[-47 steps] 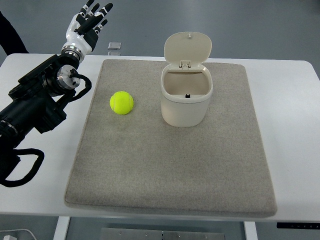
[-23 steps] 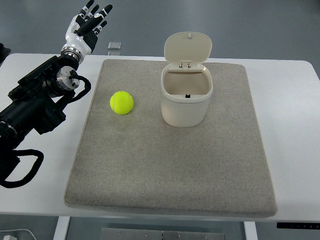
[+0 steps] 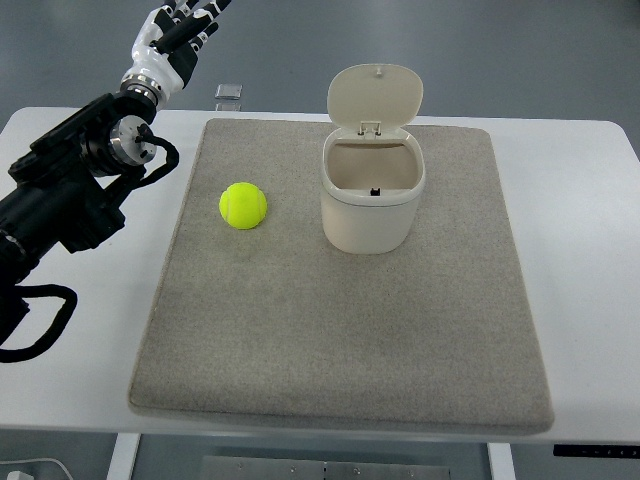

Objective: Put tennis ball into box with left hand
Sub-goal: 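Swing the left hand over the mat and lower it toward the tennis ball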

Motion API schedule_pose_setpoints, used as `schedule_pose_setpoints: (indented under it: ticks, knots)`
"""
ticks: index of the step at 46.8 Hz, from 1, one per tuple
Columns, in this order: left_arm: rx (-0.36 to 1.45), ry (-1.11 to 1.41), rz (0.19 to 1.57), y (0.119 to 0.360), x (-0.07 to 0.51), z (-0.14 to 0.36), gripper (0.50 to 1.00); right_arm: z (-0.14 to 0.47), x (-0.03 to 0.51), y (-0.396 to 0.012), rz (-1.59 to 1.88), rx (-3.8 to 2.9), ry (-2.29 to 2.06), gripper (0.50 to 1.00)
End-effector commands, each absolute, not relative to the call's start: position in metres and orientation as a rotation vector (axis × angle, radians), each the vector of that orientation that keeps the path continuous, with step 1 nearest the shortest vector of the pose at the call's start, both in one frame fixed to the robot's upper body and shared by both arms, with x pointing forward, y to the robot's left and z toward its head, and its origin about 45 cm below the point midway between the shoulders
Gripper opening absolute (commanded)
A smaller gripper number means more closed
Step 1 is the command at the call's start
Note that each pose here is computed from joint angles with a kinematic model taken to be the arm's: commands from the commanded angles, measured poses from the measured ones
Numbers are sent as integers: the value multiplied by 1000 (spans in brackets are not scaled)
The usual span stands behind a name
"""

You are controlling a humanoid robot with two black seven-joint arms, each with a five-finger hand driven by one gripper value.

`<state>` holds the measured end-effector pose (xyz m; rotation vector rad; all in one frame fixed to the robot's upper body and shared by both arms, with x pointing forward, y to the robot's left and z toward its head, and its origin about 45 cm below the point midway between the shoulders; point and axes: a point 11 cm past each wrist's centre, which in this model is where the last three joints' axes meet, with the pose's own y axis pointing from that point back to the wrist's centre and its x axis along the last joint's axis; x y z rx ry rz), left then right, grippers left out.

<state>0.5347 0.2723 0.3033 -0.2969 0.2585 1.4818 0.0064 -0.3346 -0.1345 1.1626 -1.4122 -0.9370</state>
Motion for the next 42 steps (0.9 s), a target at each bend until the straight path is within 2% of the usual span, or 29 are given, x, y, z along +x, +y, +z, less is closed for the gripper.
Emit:
schedule_pose_setpoints:
  ticks: [1, 5, 11, 20, 29, 42]
  knots:
    - [-225, 184, 1457, 273, 536, 313, 990, -135, 6, -335, -937, 1163, -1412, 938]
    - [-129, 104, 1428, 280, 536, 327, 990, -135, 6, -335, -937, 1163, -1412, 938]
    - [54, 53, 1358, 277, 532, 335, 988, -135, 6, -335, -938, 1161, -1411, 938]
    - [194, -31, 1265, 274, 519, 347, 986, -135, 6, -335, -937, 1163, -1412, 938]
    - [370, -88, 1151, 260, 502, 326, 979, -135, 6, -335, -937, 1163, -1412, 938]
    - [513, -102, 1084, 254, 486, 293, 964, -135, 6, -335, -937, 1163, -1412, 938]
